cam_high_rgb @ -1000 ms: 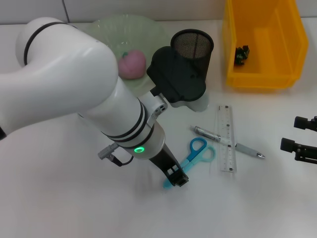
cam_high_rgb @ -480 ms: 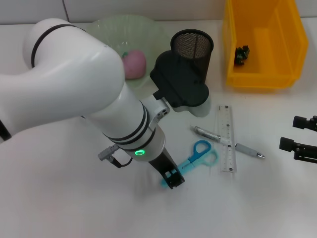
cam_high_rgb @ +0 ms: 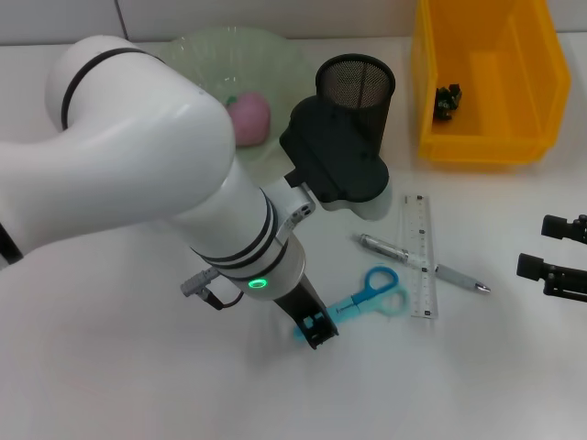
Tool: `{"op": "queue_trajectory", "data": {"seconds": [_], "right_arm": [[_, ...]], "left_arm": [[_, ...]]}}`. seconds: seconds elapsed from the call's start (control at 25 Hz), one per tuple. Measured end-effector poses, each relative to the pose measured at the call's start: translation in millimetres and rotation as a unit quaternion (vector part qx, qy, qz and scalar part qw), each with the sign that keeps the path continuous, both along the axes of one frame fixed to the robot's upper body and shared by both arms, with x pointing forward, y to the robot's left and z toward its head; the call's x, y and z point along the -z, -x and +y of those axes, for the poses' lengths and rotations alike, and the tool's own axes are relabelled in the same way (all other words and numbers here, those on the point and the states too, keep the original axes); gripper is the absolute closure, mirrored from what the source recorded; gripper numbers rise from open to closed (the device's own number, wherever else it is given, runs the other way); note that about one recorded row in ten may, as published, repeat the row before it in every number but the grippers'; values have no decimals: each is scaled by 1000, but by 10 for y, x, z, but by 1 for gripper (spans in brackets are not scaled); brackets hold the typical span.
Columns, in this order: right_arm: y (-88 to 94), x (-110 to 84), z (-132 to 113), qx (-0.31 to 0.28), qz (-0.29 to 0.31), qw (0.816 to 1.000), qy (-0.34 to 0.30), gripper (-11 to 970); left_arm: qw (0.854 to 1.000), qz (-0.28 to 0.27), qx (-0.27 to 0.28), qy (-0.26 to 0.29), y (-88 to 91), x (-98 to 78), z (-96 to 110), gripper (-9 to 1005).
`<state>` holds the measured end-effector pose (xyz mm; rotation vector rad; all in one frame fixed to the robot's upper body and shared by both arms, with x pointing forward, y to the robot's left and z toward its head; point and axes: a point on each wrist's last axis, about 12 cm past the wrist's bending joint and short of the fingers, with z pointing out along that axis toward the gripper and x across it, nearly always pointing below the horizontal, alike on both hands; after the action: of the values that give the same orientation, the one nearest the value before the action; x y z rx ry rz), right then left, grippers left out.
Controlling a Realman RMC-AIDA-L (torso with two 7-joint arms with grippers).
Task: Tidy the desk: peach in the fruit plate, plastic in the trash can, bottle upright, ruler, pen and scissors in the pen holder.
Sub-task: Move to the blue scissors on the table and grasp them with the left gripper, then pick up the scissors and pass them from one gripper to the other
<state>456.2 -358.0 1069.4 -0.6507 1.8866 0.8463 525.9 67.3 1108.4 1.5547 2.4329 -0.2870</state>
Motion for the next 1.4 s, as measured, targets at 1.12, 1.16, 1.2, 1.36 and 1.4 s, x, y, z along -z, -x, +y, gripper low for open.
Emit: {"op": "queue_trajectory", "data": {"seconds": [1.12, 1.16, 1.2, 1.36, 1.4], "right_arm": [[-27, -38, -39, 30, 2, 999, -39, 121], [-28, -38, -39, 35, 1, 998, -50, 121], [-26, -40, -43, 42, -2, 997, -63, 122], [49, -62, -47, 87, -47, 981, -167, 124], [89, -55, -38, 101, -63, 973, -200, 125]], "left_arm": [[998, -52, 5, -23, 44, -355, 117, 770], [998, -56, 5, -21, 45, -384, 123, 768], [998, -62, 4, -19, 49, -420, 130, 766], [993, -109, -18, 28, 54, -666, 191, 759], [992, -119, -22, 40, 54, -701, 199, 758]]}}
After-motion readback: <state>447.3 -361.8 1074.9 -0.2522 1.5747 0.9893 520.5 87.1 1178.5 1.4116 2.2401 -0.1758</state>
